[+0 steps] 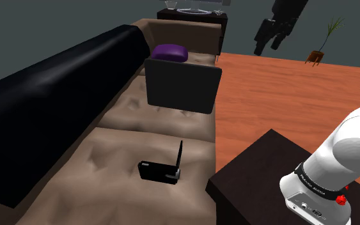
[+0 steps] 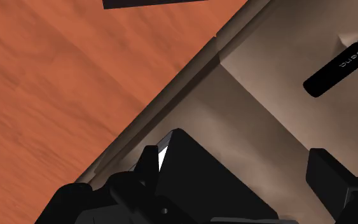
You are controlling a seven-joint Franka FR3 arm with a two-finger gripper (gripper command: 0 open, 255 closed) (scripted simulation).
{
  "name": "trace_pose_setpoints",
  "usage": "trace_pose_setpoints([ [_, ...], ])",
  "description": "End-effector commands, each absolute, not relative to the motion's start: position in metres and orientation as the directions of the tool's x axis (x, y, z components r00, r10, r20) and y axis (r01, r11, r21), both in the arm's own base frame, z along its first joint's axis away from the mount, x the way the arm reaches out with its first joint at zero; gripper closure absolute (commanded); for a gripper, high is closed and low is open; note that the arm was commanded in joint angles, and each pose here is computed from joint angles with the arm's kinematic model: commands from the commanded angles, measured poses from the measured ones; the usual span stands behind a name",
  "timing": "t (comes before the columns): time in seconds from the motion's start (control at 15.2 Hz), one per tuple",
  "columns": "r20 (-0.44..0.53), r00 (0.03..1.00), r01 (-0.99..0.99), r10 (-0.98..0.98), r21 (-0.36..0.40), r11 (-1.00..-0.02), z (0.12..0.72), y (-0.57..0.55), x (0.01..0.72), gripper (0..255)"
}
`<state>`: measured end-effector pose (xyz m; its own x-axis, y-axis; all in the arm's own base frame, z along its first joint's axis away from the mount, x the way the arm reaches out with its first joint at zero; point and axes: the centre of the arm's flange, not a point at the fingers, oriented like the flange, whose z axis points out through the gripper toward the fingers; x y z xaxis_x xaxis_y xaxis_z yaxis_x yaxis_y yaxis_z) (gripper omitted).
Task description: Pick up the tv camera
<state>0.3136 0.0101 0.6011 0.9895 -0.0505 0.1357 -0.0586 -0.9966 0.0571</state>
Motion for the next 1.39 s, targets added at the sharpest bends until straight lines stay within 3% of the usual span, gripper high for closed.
trace_pose_setpoints([
  [0.0, 0.136, 0.989, -0.059, -0.05, 0.057, -0.997, 0.601, 0.01, 0.314, 0],
  [1.32, 0.061, 0.964, 0.258, 0.26, 0.026, -0.966, 0.407, 0.165, 0.388, 0],
])
